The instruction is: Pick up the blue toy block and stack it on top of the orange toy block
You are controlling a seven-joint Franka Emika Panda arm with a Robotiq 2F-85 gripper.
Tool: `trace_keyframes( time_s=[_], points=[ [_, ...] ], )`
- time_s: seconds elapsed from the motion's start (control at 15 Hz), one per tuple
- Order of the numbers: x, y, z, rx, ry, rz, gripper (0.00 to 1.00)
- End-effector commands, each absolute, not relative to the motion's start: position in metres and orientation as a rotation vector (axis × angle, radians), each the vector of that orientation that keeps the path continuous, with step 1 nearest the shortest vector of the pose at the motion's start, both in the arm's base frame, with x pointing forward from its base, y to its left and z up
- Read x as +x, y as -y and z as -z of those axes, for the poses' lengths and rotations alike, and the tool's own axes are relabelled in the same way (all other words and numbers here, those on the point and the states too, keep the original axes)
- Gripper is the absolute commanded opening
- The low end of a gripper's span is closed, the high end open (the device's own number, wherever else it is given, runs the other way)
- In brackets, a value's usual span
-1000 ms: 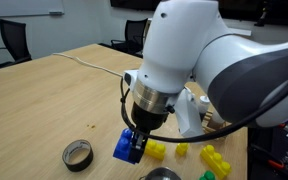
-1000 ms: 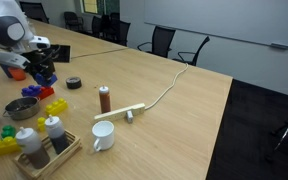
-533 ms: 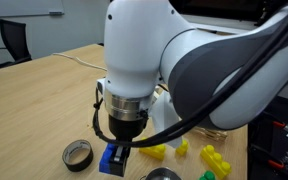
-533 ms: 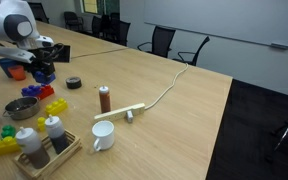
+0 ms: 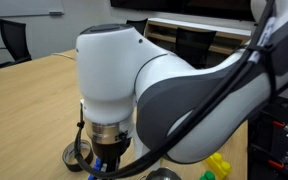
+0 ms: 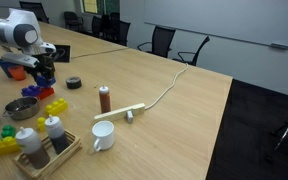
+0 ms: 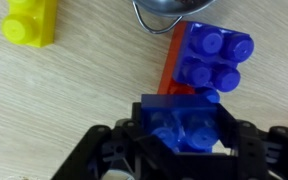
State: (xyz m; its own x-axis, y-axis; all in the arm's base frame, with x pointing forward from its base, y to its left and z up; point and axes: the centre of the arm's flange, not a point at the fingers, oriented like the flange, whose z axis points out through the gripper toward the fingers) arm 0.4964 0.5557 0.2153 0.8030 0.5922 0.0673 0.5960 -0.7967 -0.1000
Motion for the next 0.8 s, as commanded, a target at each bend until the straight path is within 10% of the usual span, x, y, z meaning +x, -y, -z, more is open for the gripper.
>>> trace_keyframes(
  time_s=[0.0,0.73],
  points=[
    [0.509,-0.580,-0.212,-2.893,0.947,0.035,0.44],
    [0.511,-0.592,-0.203,-3.008,0.824,-0.114,0.44]
  ],
)
